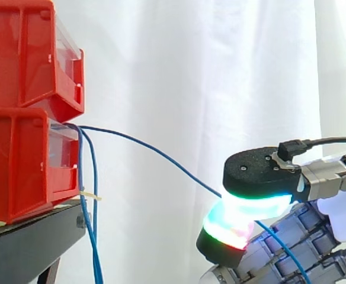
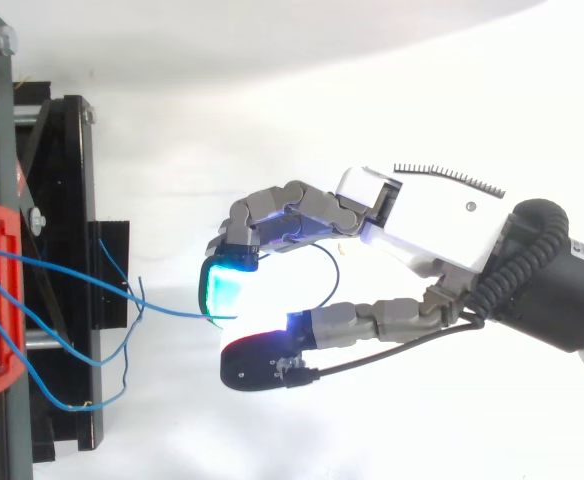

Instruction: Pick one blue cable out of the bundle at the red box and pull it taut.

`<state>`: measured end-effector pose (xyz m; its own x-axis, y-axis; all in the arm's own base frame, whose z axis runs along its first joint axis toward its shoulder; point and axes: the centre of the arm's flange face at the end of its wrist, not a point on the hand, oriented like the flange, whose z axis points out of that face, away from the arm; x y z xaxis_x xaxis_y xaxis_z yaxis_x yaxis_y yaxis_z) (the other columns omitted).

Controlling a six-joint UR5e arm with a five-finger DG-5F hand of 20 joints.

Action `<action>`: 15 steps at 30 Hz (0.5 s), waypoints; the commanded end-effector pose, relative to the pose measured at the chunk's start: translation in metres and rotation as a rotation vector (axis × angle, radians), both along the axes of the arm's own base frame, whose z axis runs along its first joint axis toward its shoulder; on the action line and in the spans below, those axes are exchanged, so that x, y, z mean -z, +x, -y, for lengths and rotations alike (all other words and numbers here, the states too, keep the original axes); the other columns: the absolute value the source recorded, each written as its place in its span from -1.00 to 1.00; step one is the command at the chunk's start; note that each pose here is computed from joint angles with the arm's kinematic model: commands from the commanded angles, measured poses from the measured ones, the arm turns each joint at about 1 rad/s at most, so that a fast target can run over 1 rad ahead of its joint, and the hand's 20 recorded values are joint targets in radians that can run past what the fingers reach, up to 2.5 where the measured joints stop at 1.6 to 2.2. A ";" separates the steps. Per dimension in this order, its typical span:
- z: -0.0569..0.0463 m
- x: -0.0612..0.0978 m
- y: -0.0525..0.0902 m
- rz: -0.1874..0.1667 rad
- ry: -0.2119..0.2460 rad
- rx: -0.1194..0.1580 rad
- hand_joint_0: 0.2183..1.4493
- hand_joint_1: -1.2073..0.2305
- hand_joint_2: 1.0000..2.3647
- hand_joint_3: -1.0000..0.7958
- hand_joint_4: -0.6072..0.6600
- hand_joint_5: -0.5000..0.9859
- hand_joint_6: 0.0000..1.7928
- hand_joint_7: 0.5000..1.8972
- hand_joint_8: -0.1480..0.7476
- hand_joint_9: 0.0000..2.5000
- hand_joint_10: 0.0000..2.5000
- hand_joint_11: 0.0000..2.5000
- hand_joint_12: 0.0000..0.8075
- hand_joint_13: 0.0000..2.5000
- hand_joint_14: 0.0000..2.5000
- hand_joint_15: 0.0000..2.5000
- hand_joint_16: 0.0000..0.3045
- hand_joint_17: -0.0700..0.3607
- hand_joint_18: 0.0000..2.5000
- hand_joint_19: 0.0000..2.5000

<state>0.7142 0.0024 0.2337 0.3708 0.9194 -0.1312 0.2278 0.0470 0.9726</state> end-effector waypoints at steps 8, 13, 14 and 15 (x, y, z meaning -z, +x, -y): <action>0.000 0.000 0.000 0.000 0.000 0.000 -0.33 -0.53 -0.97 -0.02 0.02 -0.49 -0.03 0.11 -0.08 -0.58 -1.00 -0.82 -0.13 -0.71 -0.99 -0.86 -0.67 -0.15 -0.68 -0.77; 0.000 0.000 0.000 0.000 0.000 0.000 -0.33 -0.53 -0.97 -0.02 0.02 -0.49 -0.03 0.10 -0.08 -0.58 -1.00 -0.82 -0.14 -0.71 -0.99 -0.86 -0.67 -0.15 -0.68 -0.77; 0.000 0.000 0.000 0.000 0.000 0.000 -0.33 -0.53 -0.97 -0.02 0.02 -0.49 -0.03 0.09 -0.08 -0.58 -1.00 -0.81 -0.14 -0.71 -1.00 -0.86 -0.67 -0.15 -0.68 -0.78; 0.001 0.000 0.000 0.000 0.000 0.002 -0.33 -0.53 -0.97 -0.02 0.02 -0.49 -0.03 0.10 -0.08 -0.58 -1.00 -0.82 -0.14 -0.71 -0.99 -0.87 -0.67 -0.15 -0.68 -0.78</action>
